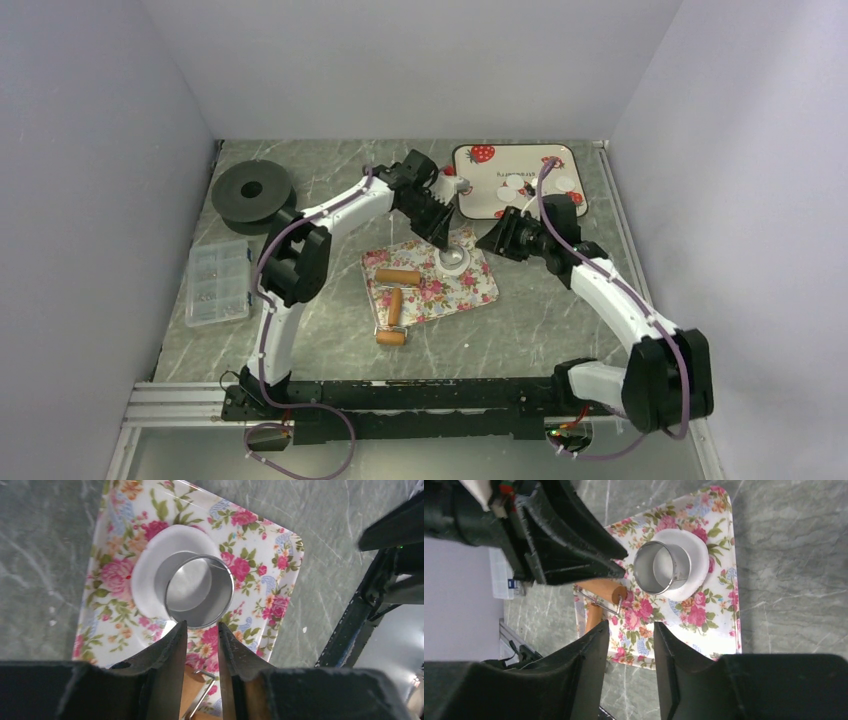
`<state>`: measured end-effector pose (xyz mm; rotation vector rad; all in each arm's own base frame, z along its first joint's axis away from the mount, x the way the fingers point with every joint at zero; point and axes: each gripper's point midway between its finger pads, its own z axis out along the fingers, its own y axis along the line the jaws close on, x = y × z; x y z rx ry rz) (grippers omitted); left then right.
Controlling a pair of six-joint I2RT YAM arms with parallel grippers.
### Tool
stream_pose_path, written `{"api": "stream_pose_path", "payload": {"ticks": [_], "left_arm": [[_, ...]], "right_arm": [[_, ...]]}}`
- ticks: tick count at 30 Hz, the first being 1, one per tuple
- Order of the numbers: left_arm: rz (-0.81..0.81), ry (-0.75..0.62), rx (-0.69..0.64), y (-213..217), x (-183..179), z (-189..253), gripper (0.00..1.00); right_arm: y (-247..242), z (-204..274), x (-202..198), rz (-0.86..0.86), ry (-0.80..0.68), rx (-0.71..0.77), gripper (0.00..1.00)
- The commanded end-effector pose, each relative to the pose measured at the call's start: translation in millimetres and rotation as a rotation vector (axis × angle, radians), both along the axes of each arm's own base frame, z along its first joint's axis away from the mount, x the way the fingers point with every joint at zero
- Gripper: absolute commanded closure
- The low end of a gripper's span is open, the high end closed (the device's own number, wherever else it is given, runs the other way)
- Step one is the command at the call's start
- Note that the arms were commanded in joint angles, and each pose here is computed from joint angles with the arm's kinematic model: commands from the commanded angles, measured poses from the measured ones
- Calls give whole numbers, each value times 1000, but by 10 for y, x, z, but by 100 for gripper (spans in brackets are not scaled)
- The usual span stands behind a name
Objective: Roll out the dumpling wrappers from the dough
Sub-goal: Press the dumpling wrapper on the work surface.
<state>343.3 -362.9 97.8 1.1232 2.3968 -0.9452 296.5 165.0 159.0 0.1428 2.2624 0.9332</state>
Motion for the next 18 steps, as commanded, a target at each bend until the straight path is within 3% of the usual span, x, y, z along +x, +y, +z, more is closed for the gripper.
{"api": "stream_pose_path", "payload": {"ticks": [1,6,18], "left_arm": [[39,73,-95,-207,-53,172,69],[62,81,-82,-194,-14,89,74],[126,129,-75,-61,66,-97,73]], "right_arm": [[133,145,273,18,-64,25,62],[191,-79,383,56,-18,-8,65],[356,-392,533,136,37,-37,68]]}}
